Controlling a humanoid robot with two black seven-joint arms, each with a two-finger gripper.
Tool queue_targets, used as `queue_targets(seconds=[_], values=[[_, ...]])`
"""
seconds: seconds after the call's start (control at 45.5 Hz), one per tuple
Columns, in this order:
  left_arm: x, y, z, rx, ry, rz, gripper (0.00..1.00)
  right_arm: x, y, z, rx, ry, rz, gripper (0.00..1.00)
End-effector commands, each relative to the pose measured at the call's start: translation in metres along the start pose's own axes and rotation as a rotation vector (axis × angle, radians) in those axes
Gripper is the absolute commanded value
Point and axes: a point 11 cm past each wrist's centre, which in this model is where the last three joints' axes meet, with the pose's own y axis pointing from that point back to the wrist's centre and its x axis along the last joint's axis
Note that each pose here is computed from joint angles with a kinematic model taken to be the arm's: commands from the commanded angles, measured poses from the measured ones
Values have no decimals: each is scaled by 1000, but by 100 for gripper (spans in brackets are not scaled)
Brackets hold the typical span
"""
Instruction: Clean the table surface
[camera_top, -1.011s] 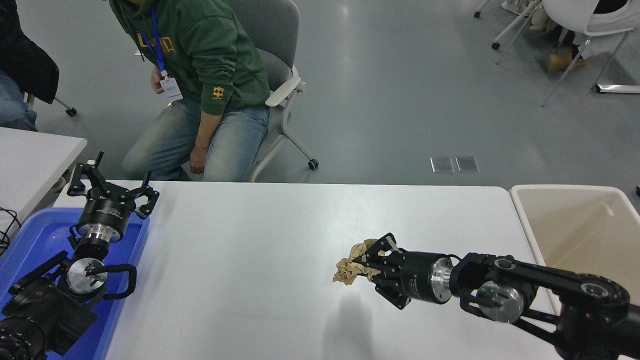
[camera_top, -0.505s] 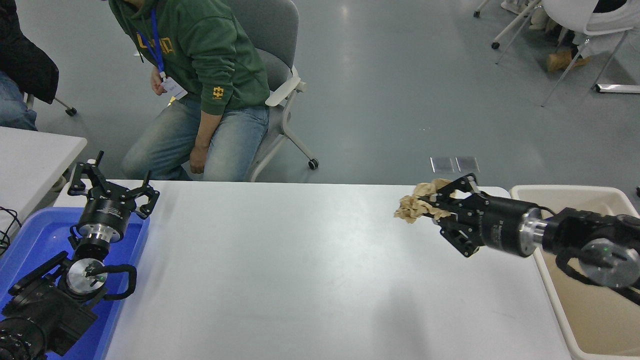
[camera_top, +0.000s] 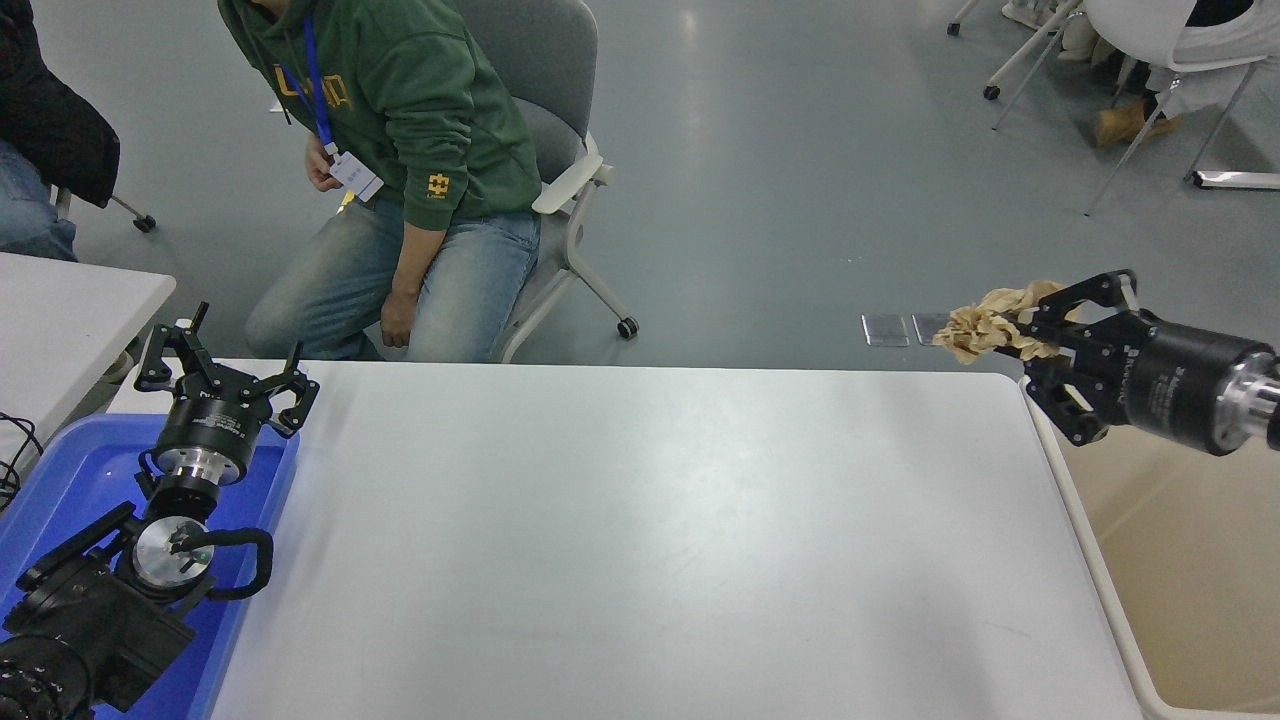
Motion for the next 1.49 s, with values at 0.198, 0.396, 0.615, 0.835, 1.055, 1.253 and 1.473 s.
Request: queue_targets(seconds=[0.198,0.396,0.615,0.835,1.055,1.253,1.473], values=[[0,0,0,0,0,0,100,106,41,48,61,-138,183,0],[0,0,1,-1,-1,0,100,122,34,84,61,-206,205,0],[0,0,0,0,0,0,100,137,23,108,83,-267,252,0],[0,0,1,-1,-1,0,100,153,31,119,94,-270,307,0],[0,0,0,0,0,0,100,189,43,172,88,-333,409,0],[0,0,1,-1,-1,0,100,200,51,194,67,-342,458,0],[1,0,0,1,0,1,100,205,40,207,47,-335,524,0]])
